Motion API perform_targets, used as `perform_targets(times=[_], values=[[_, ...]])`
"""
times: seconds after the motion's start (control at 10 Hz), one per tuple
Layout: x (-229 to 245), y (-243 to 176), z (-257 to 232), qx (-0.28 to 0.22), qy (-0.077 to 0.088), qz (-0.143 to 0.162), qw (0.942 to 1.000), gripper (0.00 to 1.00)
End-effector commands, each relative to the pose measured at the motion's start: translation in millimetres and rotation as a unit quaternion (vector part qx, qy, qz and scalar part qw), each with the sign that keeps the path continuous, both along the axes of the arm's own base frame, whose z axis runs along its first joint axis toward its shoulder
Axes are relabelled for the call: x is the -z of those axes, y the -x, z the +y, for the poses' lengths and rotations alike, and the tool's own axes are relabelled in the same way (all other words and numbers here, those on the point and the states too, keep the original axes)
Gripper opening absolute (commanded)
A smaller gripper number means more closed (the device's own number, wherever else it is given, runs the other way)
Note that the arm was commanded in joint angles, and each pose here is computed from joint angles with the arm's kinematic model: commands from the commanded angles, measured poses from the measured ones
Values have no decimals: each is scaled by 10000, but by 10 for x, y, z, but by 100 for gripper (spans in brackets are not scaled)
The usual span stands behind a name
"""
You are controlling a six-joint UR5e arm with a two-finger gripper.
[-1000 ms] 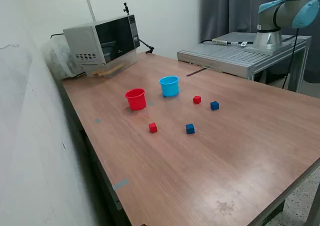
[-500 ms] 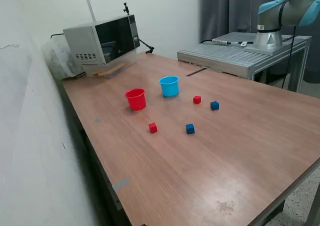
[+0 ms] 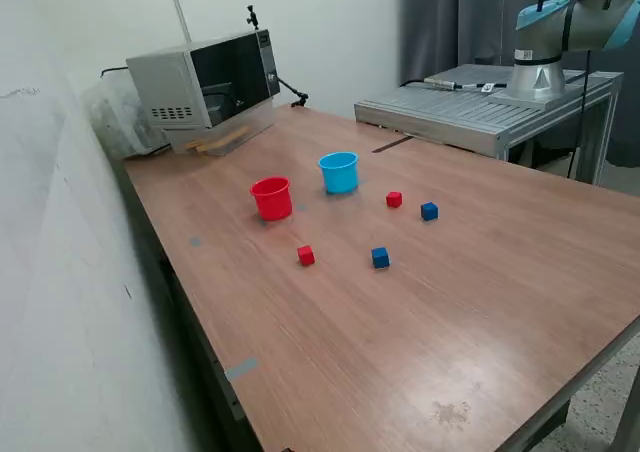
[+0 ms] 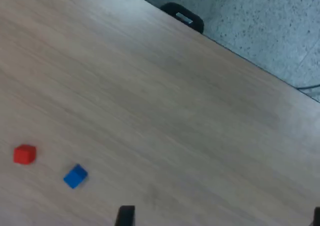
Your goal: Place red objects in the red bin, and blue objects in the blue bin.
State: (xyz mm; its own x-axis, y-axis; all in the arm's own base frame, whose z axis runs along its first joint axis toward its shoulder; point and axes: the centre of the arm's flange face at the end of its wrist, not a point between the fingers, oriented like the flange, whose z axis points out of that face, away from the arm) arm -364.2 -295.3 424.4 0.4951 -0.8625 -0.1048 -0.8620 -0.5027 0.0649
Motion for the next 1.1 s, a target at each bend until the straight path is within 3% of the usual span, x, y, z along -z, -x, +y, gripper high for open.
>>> perform_targets(times=[0.0, 0.2, 0.5, 0.7, 0.8, 0.9, 1.0], values=[[684, 677, 72, -97, -122, -298, 9994, 100], [1103, 1164, 448, 73, -139, -414, 9990, 100], [2127, 1890, 918, 590, -170, -957, 9935, 100], [2415, 2018, 877, 603, 8, -1165, 9914, 100], [2421, 2082, 830, 578, 231, -1025, 9928, 100], [2462, 2134, 795, 360, 384, -958, 9940, 100], [2551, 2161, 778, 26, 390, -1005, 9942, 100]])
